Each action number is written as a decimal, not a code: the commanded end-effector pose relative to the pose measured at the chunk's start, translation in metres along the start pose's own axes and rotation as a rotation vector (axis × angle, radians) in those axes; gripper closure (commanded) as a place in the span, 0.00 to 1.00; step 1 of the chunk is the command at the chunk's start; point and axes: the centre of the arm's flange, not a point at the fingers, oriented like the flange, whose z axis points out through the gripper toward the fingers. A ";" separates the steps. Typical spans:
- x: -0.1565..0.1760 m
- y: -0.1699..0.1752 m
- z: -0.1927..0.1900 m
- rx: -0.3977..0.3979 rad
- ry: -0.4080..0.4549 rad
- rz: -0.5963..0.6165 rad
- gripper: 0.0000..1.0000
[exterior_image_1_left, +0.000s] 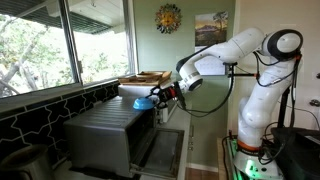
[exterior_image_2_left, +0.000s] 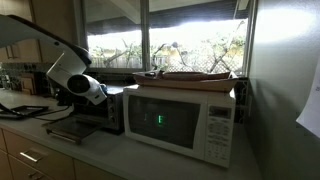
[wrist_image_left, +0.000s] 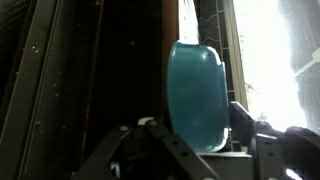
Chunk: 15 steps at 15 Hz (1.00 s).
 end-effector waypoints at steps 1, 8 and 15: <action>-0.001 -0.001 -0.003 -0.017 -0.039 0.013 0.20; -0.005 -0.005 0.000 -0.062 -0.086 0.019 0.33; -0.011 -0.026 -0.001 -0.065 -0.131 0.004 0.84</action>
